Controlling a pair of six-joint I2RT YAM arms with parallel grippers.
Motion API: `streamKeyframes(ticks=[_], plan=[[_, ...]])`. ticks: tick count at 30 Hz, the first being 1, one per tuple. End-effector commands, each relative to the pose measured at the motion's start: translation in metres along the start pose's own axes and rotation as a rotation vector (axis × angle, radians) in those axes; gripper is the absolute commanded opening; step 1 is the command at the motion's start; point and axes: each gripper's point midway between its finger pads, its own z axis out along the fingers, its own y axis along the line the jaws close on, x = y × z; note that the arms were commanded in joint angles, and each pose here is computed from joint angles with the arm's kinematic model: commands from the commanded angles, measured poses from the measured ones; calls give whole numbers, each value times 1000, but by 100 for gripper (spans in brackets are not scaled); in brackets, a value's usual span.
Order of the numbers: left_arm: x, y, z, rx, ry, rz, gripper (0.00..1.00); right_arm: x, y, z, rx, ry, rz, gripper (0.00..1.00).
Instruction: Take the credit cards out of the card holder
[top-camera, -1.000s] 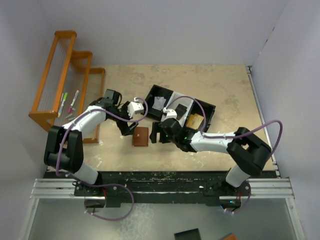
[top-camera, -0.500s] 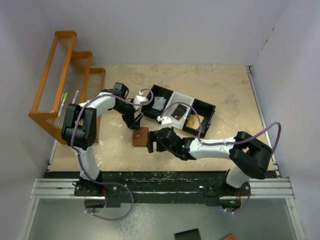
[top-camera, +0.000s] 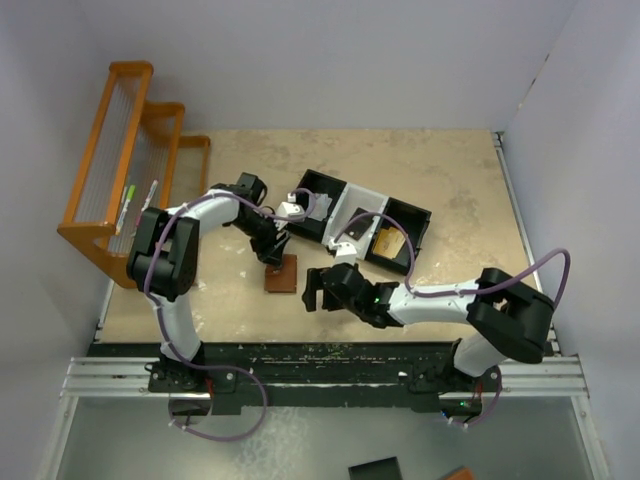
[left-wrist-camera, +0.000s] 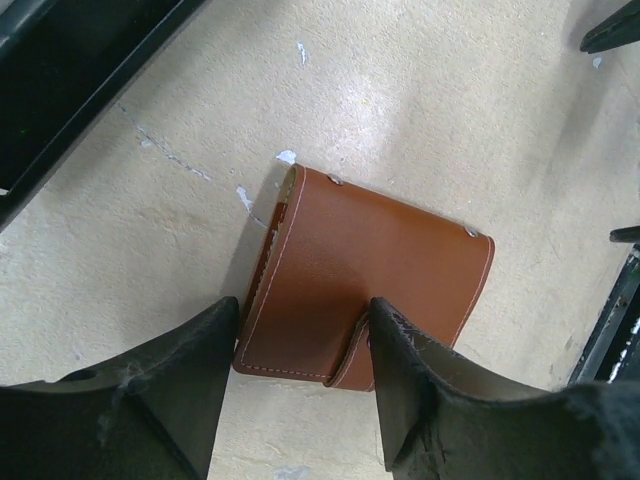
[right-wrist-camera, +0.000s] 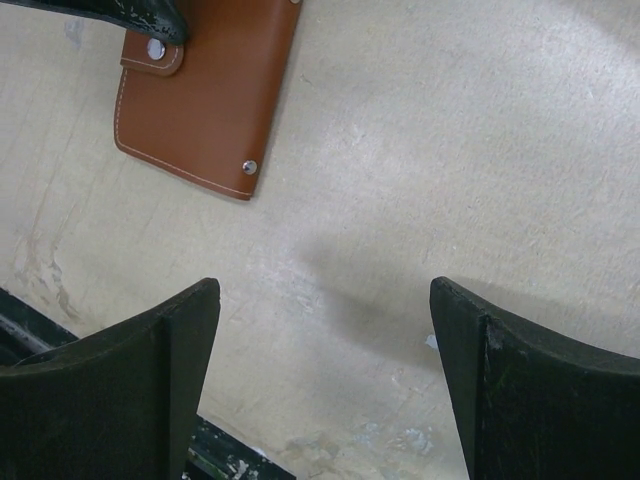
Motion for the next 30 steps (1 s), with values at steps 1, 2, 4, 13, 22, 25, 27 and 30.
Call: streamKeyframes(ticks=[1, 2, 4, 13, 22, 25, 27, 30], plan=[[3, 5, 4, -27, -6, 24, 59, -9, 8, -6, -37, -53, 66, 88], [4, 5, 5, -33, -2, 28, 59, -9, 8, -7, -40, -56, 72, 88], [7, 6, 8, -35, 10, 28, 55, -7, 6, -9, -41, -54, 77, 88], [5, -11, 0, 4, 10, 15, 0, -7, 9, -9, -62, -62, 91, 88], [-39, -60, -44, 91, -148, 87, 0, -15, 44, -25, -269, -61, 132, 89], [-55, -79, -64, 117, -209, 143, 0, -28, 50, -32, -330, -79, 121, 89], [-59, -93, -75, 136, -232, 171, 0, -36, 48, -35, -392, -80, 134, 89], [-64, -111, -88, 162, -262, 206, 0, -62, 41, -46, -477, -140, 150, 89]])
